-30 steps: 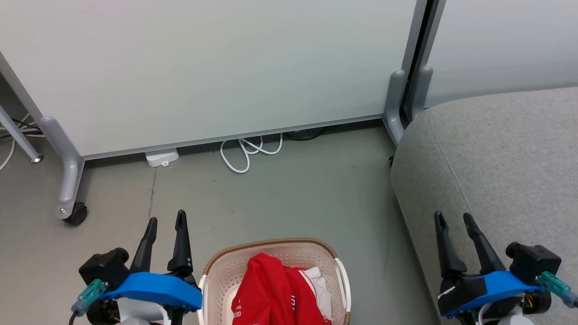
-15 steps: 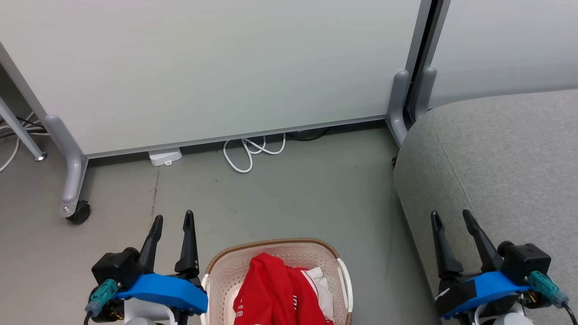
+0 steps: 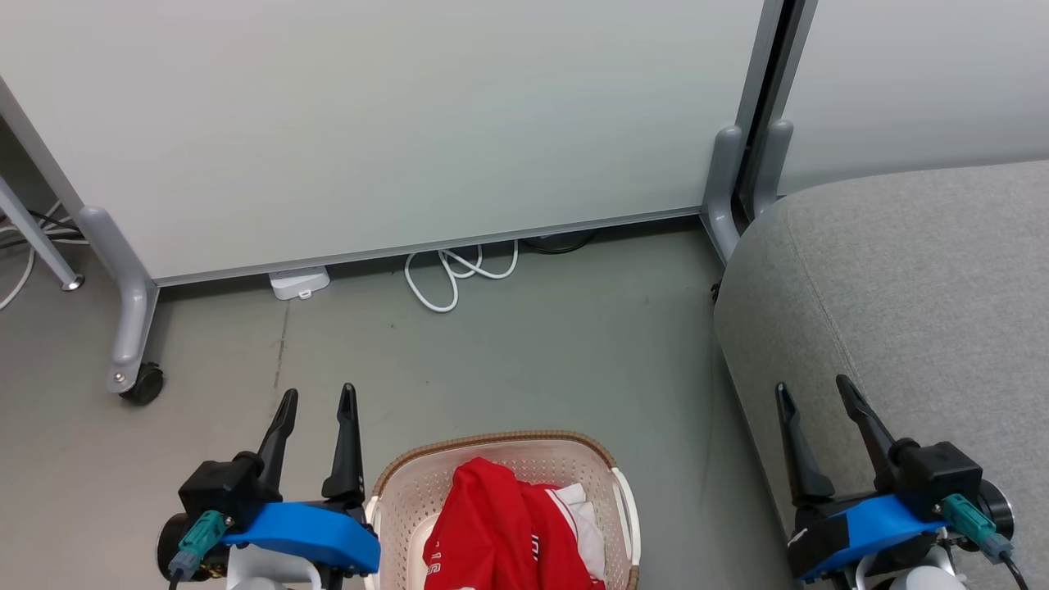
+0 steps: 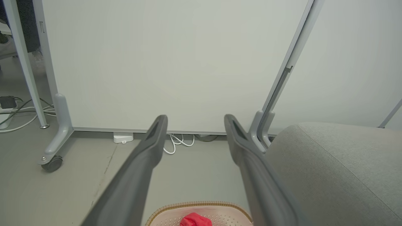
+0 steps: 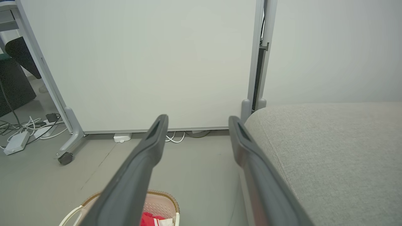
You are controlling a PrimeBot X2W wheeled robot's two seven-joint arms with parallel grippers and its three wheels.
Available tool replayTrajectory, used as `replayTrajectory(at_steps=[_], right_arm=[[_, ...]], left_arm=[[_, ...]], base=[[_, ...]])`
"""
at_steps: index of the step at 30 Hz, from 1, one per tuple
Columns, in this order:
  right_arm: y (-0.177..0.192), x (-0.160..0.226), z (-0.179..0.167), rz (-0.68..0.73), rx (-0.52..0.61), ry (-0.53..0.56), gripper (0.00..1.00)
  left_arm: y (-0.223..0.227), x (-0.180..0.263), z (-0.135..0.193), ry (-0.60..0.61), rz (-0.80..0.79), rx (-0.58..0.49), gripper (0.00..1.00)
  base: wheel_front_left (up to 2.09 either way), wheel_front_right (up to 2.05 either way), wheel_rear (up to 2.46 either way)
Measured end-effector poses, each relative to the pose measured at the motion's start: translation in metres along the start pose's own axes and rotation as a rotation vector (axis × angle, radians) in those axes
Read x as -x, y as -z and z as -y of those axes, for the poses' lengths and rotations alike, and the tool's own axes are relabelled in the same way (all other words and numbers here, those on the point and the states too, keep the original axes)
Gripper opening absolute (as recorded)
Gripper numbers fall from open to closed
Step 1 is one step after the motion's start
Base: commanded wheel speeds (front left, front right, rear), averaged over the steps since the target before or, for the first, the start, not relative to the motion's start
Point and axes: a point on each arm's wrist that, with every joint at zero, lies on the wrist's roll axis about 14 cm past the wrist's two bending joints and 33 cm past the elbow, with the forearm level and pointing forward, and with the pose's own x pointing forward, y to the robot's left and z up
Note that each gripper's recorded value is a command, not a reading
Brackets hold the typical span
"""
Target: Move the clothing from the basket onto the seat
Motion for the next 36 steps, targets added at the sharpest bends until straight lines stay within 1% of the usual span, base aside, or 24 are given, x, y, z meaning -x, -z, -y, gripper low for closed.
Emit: replayTrajectory(at_steps=[20,31,36], right_arm=[[0.003,-0.008,-0.005,0.005,0.138,-0.039,1.00],[0.003,-0.010,-0.002,0.009,0.139,-0.031,1.00],[0.003,-0.011,0.000,0.009,0.133,-0.026,1.00]], left_arm=[[0.004,-0.007,0.004,0.035,-0.001,-0.123,1.00],[0.008,-0.011,0.007,0.043,-0.012,-0.115,1.00],[0.023,-0.014,0.011,0.057,-0.055,-0.108,1.00]], base=[[0.00,0.00,0.00],[0.00,0.00,0.00],[0.00,0.00,0.00]])
